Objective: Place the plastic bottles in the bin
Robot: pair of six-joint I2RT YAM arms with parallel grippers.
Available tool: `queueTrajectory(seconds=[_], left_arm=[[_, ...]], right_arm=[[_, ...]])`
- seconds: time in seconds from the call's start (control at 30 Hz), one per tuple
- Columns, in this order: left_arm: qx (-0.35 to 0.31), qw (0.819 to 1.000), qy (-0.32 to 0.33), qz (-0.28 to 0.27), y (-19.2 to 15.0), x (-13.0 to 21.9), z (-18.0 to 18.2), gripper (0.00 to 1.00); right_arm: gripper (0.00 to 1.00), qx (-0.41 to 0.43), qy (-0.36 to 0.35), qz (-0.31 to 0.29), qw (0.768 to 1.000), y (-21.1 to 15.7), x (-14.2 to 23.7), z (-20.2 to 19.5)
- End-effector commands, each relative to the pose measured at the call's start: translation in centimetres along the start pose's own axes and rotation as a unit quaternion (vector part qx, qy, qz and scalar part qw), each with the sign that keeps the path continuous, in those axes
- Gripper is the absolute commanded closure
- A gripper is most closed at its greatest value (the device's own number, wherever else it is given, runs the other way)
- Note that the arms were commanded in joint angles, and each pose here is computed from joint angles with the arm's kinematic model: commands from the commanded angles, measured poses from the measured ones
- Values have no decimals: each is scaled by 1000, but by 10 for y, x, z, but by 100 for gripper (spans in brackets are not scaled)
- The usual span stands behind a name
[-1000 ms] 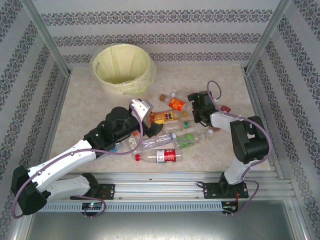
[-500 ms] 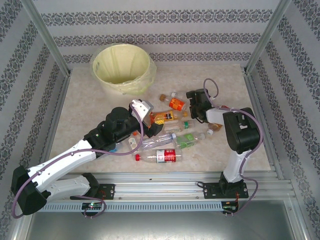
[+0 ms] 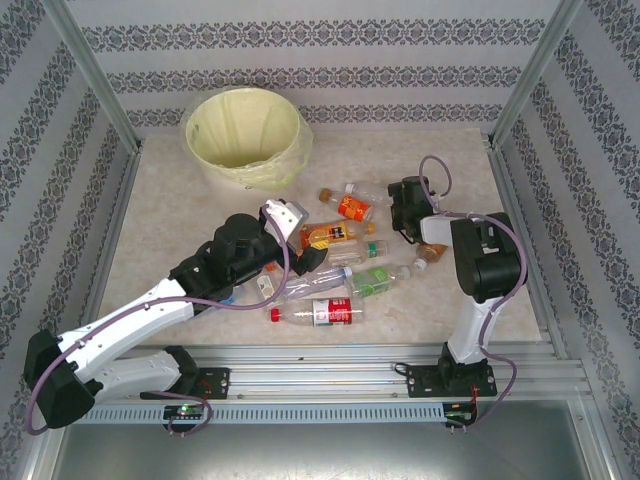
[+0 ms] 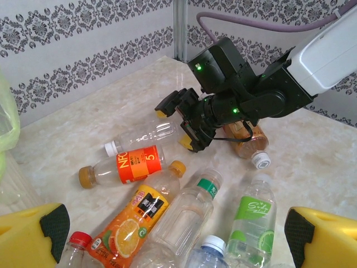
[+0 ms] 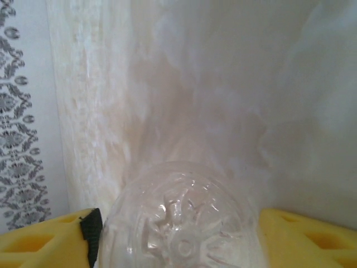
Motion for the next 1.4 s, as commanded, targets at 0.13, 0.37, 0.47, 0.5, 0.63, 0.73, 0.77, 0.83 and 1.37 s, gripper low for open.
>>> queueTrajectory(seconds=[0.13,0.37,0.47,0.5,0.63,0.73,0.77,0.83,1.37], left_arm=[[-15,1000,-6,-4,9,0,-5,0],[-15,1000,-7,0,7,-1,-6,0],[-14,1000,-9,1,7,-2,-6,0],[-13,1000,-9,1,8,-1,-6,0],[-11,1000,-11,5,7,-2,-7,0],[-9,1000,-14,9,6,-4,-8,0],[-8,1000,-17,11,5,-4,-8,0],[-6,1000,-24,18,4,-6,-10,0],[4,981,-147,127,-12,-17,-37,0]], right_arm=[[36,8,15,-4,1000,1,-7,14],[41,24,26,-11,999,9,1,23],[42,34,34,-11,999,14,8,30],[42,38,39,-11,998,15,11,33],[43,51,60,-3,997,22,25,45],[43,71,74,7,995,26,38,52],[43,78,81,13,994,25,43,56],[43,90,90,25,992,25,52,59],[46,267,118,173,941,-15,150,52]])
Point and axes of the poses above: each hand's point on the last joint's axis, 136 mm out from that joint toward the fingers, its own x axis back along the fingers, its own z axis along the line the jaws close on, y = z × x, the point moved 3 cm from there along x, back along the fingers, and after that the axes turned 1 degree about -x, right-handed, at the moved point
